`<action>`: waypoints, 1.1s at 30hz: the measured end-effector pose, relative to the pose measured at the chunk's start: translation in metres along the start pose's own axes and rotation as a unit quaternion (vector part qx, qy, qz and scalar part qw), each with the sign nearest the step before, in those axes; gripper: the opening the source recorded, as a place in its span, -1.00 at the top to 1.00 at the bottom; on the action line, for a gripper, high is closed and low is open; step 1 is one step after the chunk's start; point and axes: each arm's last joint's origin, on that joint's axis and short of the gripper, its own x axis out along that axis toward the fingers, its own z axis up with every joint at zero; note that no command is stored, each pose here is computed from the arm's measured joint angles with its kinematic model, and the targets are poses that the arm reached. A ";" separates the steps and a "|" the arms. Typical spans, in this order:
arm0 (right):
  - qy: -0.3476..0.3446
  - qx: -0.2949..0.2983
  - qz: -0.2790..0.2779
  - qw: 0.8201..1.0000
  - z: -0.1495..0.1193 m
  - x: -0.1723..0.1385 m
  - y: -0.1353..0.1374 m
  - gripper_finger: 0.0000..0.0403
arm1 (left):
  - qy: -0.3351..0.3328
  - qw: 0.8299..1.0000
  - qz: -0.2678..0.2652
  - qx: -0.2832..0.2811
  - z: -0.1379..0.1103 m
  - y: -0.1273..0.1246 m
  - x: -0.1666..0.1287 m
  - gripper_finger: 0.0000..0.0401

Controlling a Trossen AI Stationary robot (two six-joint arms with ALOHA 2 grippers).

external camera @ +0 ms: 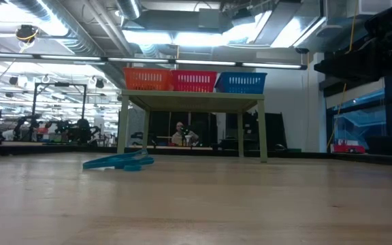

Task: Pick & Place Office Desk Supplies
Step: Put the blue rubber band into the blue bin on the shelf

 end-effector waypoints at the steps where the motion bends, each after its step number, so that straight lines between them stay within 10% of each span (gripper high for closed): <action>1: 0.000 0.000 0.000 1.000 0.000 0.000 0.000 0.03 | 0.003 1.000 -0.006 -0.001 -0.006 -0.001 0.003 0.02; 16: 0.000 0.000 0.000 1.000 0.000 0.000 0.000 0.03 | -0.013 0.999 -0.001 -0.050 -0.129 0.008 0.011 0.02; 33: 0.000 0.002 0.000 1.000 0.000 0.000 0.000 0.03 | -0.060 0.992 0.016 -0.112 -0.212 0.023 -0.002 0.02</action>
